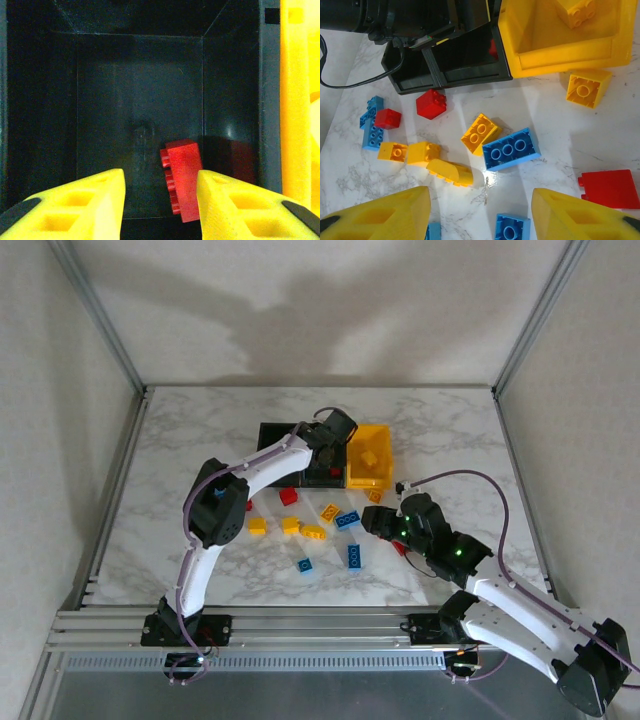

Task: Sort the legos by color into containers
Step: Place the lego in the container, then pick up the lego from the middle-left of the table.

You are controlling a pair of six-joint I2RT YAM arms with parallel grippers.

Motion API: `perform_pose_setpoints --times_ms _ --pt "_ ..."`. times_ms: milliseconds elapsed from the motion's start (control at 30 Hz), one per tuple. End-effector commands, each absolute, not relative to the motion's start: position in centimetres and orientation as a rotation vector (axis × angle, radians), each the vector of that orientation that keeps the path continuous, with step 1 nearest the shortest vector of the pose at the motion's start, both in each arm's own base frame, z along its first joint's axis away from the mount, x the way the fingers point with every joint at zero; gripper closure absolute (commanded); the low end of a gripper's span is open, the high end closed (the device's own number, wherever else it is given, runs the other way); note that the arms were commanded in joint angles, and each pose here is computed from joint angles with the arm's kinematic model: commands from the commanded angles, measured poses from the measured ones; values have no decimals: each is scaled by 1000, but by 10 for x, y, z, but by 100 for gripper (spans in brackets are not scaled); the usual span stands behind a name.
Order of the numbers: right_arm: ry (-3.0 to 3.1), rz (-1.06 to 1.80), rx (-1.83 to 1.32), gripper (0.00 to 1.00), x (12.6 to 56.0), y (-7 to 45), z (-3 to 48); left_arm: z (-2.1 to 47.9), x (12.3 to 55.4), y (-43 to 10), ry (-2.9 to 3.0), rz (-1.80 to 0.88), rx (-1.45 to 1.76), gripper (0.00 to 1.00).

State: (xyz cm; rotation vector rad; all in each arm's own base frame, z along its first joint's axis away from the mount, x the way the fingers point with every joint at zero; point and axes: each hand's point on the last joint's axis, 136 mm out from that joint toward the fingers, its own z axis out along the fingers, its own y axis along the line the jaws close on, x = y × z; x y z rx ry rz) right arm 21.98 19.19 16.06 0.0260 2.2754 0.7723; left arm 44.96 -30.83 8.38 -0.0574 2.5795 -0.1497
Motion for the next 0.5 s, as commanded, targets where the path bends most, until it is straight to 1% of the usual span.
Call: perform_pose_setpoints --times_ms 0,133,267,333,467 --pt "2268 735 40 43 224 187 166 123 452 -299 2526 -163 -66 58" --pt "2270 724 25 43 228 190 170 153 442 -298 2483 -232 -64 57" --pt "2282 714 -5 41 230 195 172 177 423 -289 2447 -305 -59 56" --pt "2288 706 -23 39 232 197 171 184 412 -283 2440 -329 -60 55" --pt "2292 704 -67 38 236 205 174 185 385 -264 2440 -353 -70 55"
